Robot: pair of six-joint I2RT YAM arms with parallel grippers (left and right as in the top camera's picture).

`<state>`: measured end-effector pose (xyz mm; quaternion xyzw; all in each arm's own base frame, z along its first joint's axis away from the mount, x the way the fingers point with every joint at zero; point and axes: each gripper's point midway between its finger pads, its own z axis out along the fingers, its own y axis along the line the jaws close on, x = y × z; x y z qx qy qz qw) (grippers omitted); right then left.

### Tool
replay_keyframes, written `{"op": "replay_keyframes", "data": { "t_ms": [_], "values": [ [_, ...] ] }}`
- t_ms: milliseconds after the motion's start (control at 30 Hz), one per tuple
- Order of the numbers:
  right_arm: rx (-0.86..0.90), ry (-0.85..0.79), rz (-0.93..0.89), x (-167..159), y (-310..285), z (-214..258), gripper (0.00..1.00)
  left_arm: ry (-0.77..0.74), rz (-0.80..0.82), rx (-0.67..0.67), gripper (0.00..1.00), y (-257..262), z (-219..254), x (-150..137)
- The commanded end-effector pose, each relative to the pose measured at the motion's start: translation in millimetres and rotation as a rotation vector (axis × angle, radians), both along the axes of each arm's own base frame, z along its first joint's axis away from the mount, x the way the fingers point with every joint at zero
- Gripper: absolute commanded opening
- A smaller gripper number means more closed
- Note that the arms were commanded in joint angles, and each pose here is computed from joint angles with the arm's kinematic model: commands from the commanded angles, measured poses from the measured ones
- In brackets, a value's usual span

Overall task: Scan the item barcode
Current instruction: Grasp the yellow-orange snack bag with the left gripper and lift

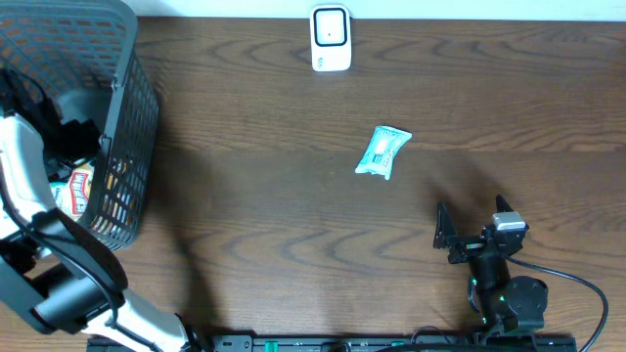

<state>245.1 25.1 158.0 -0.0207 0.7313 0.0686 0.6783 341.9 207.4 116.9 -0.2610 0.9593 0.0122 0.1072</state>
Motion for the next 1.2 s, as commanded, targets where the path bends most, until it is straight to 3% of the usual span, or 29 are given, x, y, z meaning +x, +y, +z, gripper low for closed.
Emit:
{"op": "replay_keyframes", "data": {
  "t_ms": [0,533,633,700,800,900,1167],
  "values": [
    [-0.012,-0.001,-0.006,-0.1,-1.4,-0.5,0.99,0.044,-0.058,-0.011,0.95,-1.2,-20.2,-5.8],
    [-0.012,-0.001,-0.006,-0.1,-1.4,-0.5,0.99,0.158,-0.017,0.160,0.94,24.2,-79.8,-32.5],
    [-0.012,-0.001,-0.006,-0.1,-1.4,-0.5,0.99,0.153,-0.005,0.160,0.81,24.2,-81.5,-32.4],
    [-0.012,-0.001,-0.006,-0.1,-1.4,-0.5,0.99,0.152,-0.005,0.160,0.63,24.2,-81.6,-32.3],
    [-0.012,-0.001,-0.006,-0.1,-1.4,-0.5,0.99,0.134,0.054,0.153,0.46,24.7,-81.3,-30.3],
    [-0.012,-0.001,-0.006,-0.1,-1.4,-0.5,0.99,0.120,0.061,0.136,0.08,22.1,-81.7,-27.8],
    [-0.012,-0.001,-0.006,-0.1,-1.4,-0.5,0.99,-0.032,0.217,0.163,0.07,28.0,-25.7,-14.2]
  ]
}}
